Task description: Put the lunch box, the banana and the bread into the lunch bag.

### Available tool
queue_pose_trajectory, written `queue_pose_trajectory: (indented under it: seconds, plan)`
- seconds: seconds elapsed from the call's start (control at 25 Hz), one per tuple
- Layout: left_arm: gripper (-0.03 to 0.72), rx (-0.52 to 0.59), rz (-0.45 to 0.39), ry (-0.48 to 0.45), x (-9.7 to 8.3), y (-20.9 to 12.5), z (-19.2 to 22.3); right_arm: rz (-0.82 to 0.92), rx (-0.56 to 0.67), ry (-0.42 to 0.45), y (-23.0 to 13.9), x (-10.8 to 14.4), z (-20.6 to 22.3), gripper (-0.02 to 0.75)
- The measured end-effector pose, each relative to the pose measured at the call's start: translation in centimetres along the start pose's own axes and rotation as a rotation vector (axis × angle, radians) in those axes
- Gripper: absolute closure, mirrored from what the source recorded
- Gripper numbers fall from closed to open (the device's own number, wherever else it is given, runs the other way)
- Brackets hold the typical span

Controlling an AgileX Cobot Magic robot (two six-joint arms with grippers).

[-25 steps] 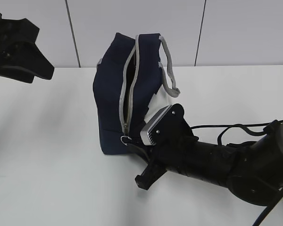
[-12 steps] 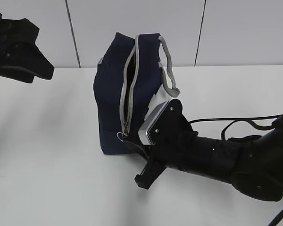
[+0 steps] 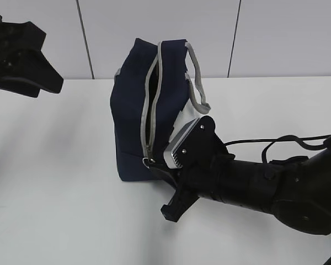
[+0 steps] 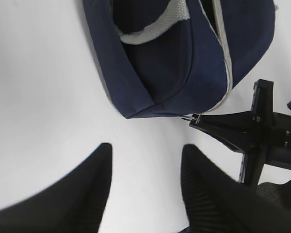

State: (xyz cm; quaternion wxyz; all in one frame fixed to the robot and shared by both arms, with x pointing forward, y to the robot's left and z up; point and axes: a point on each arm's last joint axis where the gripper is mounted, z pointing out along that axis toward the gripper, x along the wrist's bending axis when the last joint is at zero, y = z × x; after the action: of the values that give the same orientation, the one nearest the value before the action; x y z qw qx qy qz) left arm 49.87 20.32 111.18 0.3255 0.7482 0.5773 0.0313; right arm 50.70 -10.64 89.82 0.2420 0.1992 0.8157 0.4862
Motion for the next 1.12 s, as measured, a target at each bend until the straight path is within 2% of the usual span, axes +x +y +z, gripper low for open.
queue_pose_trajectory:
  seconds: [0.32, 0.96, 1.12]
  plan:
    - [0.347, 0.0, 0.001, 0.0, 0.0, 0.0, 0.0, 0.004, 0.028, 0.021, -0.9, 0.6, -0.5, 0.754]
    - [0.347, 0.0, 0.001, 0.0, 0.0, 0.0, 0.0, -0.005, -0.123, -0.017, 1.1, 0.3, -1.2, 0.754]
    - [0.347, 0.0, 0.001, 0.0, 0.0, 0.0, 0.0, -0.018, -0.162, 0.0, 2.2, 0.3, -1.9, 0.754]
